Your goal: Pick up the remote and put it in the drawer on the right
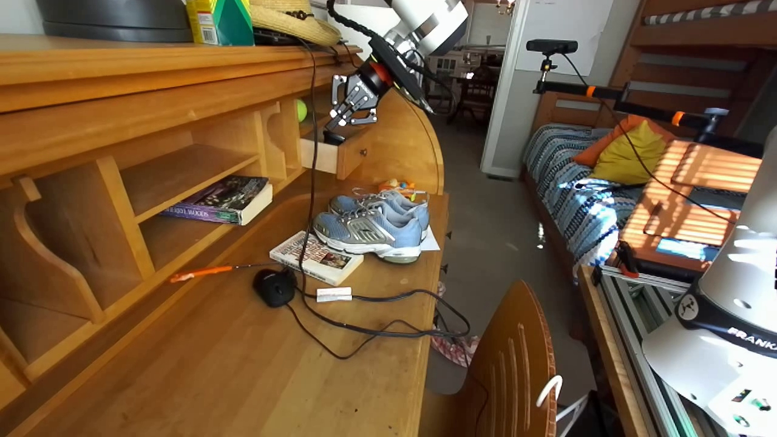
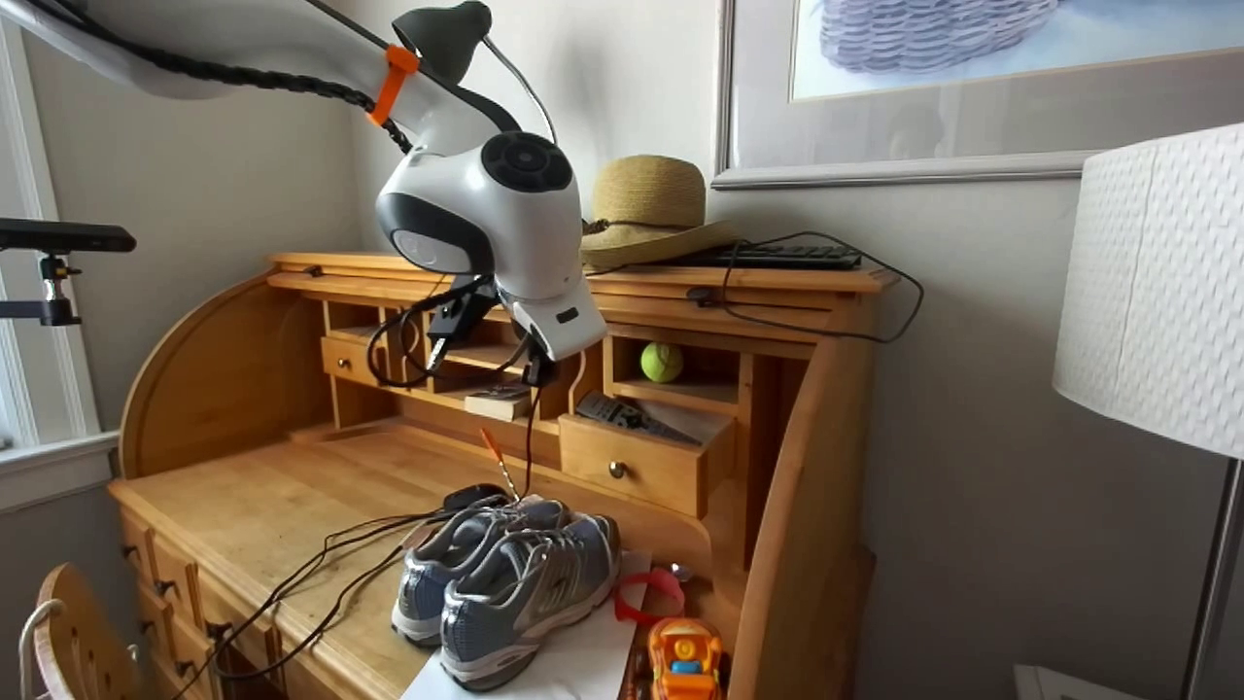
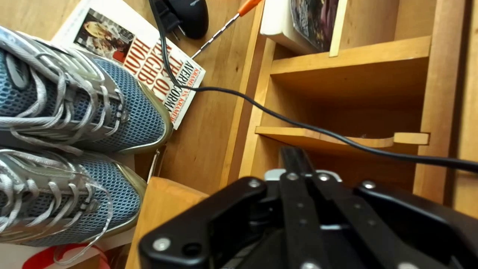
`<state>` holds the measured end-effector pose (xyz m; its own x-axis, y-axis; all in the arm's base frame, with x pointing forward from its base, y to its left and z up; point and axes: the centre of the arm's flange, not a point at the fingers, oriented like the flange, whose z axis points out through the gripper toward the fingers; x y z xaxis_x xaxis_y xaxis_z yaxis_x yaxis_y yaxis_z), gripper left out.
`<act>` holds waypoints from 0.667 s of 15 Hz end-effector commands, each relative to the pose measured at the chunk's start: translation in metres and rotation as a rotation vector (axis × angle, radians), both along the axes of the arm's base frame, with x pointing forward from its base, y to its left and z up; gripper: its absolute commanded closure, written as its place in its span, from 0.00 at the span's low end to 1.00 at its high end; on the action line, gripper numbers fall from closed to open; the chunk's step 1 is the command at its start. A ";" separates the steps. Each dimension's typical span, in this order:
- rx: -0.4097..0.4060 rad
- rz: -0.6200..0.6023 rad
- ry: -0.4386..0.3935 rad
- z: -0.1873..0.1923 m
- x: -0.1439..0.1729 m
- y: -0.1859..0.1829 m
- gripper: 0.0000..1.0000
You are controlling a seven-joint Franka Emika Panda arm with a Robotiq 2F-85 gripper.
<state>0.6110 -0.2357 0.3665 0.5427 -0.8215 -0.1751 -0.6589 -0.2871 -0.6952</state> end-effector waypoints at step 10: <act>-0.062 -0.312 -0.006 -0.029 -0.008 0.018 1.00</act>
<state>0.6093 -0.2194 0.3429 0.3376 -0.9320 -0.1320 -0.7168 -0.1637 -0.6777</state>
